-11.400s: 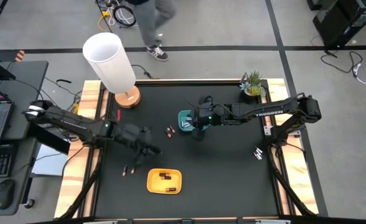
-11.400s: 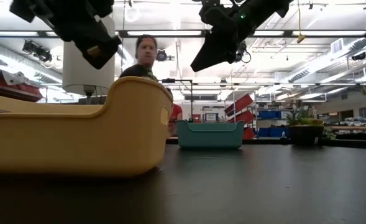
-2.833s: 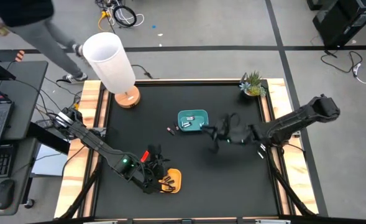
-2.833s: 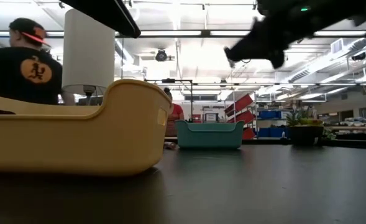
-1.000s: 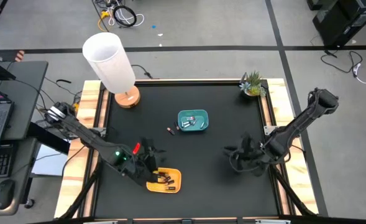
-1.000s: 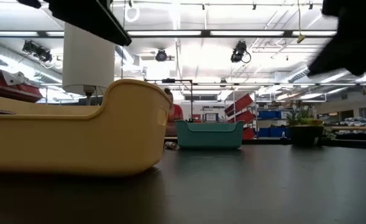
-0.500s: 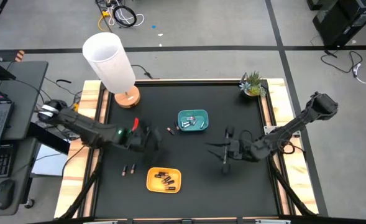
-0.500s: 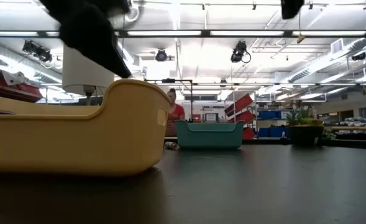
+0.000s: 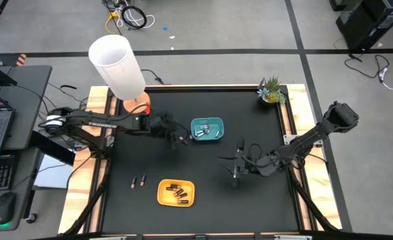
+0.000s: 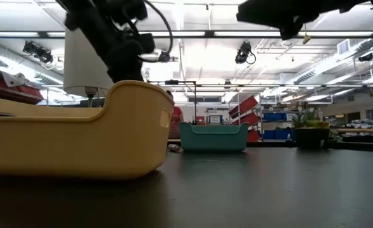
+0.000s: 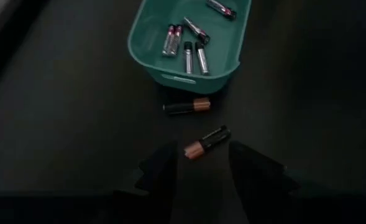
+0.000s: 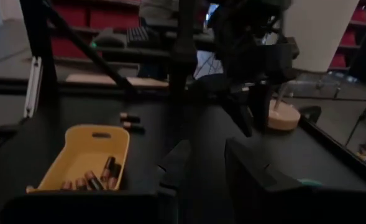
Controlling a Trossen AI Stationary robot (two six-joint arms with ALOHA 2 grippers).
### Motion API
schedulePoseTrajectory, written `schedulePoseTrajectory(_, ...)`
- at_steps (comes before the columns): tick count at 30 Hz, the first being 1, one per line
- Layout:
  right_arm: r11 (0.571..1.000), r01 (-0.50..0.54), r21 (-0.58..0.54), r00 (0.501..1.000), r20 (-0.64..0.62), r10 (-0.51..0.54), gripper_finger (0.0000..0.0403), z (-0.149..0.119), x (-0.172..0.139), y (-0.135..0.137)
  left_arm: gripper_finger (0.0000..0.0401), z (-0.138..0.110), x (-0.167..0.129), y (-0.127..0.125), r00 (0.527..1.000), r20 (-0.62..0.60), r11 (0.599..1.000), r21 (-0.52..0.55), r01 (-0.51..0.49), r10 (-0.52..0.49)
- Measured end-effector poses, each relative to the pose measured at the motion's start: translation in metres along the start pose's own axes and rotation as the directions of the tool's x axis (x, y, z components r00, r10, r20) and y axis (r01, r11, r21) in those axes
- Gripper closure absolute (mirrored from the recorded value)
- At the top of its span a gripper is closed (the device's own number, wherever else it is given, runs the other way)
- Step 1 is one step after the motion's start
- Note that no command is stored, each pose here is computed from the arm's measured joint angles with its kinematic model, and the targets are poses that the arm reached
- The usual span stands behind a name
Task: Sort batteries
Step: Put the black battery into the yellow bin
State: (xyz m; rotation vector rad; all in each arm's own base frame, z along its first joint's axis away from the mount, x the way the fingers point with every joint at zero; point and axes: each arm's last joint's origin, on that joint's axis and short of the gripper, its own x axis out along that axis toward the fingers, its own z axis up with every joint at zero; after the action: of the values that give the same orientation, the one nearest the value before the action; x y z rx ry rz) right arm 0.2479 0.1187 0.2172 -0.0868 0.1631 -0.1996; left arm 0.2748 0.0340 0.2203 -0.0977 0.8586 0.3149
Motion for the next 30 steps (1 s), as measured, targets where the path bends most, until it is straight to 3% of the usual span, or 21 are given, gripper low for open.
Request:
schedulePoseTrajectory(5,1.000,0.007,-0.016,0.999,-0.050,-0.007,0.0318,-0.008,-0.002,0.000,0.0241,-0.007,0.024,0.003,0.993,-0.095,0.997,-0.016,0.071,-0.072)
schedulePoseTrajectory(11,1.000,0.020,-0.013,0.996,-0.082,-0.021,0.0318,-0.024,-0.007,-0.003,0.0241,-0.009,0.038,0.002,0.989,-0.138,0.993,0.095,0.066,-0.053)
schedulePoseTrajectory(17,0.999,0.037,-0.012,0.996,-0.084,-0.038,0.0318,-0.026,-0.005,-0.007,0.0241,0.007,0.044,0.001,0.992,-0.123,0.977,0.207,0.058,-0.032)
schedulePoseTrajectory(24,0.999,0.036,-0.020,0.997,-0.075,-0.037,0.0318,-0.024,-0.005,-0.007,0.0254,0.015,0.069,0.003,0.959,-0.281,0.945,0.302,0.122,-0.034)
schedulePoseTrajectory(30,0.999,0.032,-0.019,0.997,-0.076,-0.033,0.0318,-0.025,-0.005,-0.006,0.0263,0.015,0.089,0.002,0.939,-0.338,0.925,0.334,0.181,-0.062)
